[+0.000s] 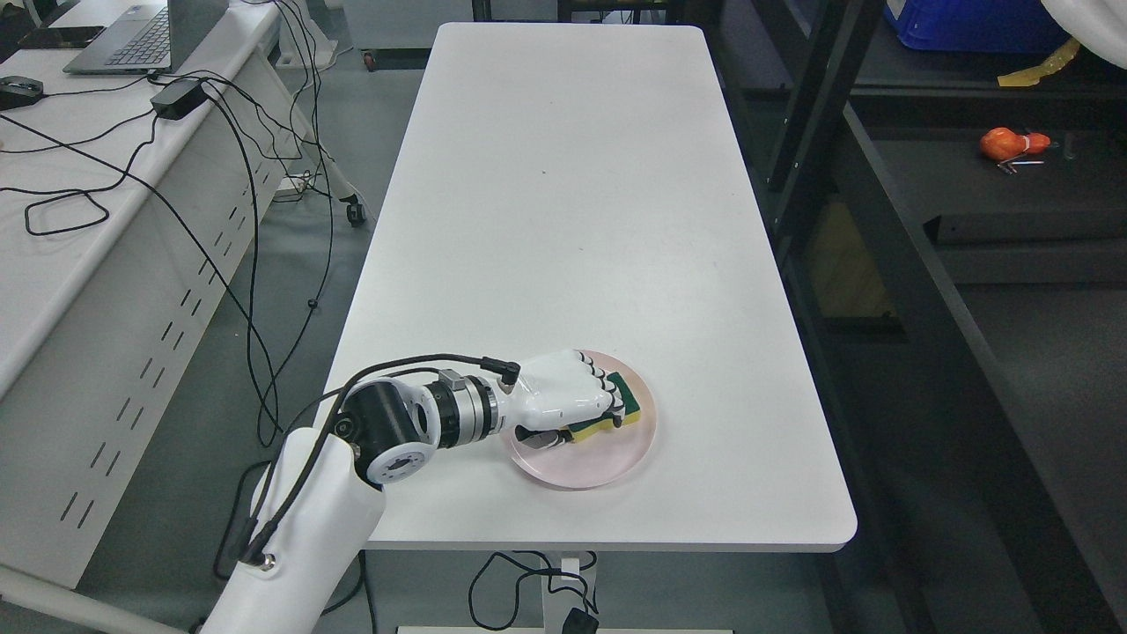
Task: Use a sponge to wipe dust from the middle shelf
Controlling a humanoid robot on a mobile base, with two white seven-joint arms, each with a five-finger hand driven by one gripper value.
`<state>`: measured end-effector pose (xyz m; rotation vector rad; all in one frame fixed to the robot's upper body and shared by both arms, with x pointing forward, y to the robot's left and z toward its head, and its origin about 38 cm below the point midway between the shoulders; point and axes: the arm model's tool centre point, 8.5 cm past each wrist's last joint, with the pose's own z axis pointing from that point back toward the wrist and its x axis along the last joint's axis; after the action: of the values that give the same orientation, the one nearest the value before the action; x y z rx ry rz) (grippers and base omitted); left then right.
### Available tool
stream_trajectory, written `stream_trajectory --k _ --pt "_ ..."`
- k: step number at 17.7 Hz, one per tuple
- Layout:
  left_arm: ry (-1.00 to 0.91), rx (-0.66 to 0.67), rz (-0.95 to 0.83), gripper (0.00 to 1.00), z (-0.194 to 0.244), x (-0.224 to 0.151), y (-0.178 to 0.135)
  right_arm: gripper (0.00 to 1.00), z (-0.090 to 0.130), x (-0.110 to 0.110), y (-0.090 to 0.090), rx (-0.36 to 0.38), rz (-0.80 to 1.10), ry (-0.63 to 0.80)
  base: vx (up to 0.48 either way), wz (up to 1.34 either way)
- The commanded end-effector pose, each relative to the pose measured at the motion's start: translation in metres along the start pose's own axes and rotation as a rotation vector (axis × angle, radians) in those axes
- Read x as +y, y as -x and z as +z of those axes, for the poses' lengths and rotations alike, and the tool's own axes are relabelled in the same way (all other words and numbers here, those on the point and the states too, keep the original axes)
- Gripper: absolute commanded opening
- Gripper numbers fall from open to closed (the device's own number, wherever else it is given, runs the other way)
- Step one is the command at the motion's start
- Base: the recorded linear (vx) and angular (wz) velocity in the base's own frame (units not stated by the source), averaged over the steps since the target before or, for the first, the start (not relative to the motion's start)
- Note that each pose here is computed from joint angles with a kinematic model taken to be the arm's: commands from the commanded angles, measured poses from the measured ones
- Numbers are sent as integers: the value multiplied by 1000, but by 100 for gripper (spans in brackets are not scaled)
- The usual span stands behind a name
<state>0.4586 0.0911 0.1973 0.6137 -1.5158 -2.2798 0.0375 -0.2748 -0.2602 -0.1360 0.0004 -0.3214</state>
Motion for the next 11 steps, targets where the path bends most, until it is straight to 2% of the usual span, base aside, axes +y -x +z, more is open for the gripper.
stream_trajectory --k 1,6,9,11 --pt "-28 29 43 39 8 -2 9 100 0 -10 -10 -22 -3 14 0 0" --pt "-78 0 121 19 12 -8 7 100 0 -10 -10 -22 -3 14 0 0" --pt "-117 2 155 12 18 -4 12 100 0 -10 -10 -22 -1 14 0 0" --pt "-184 -42 179 0 24 4 14 100 0 -10 -10 -22 -3 14 0 0"
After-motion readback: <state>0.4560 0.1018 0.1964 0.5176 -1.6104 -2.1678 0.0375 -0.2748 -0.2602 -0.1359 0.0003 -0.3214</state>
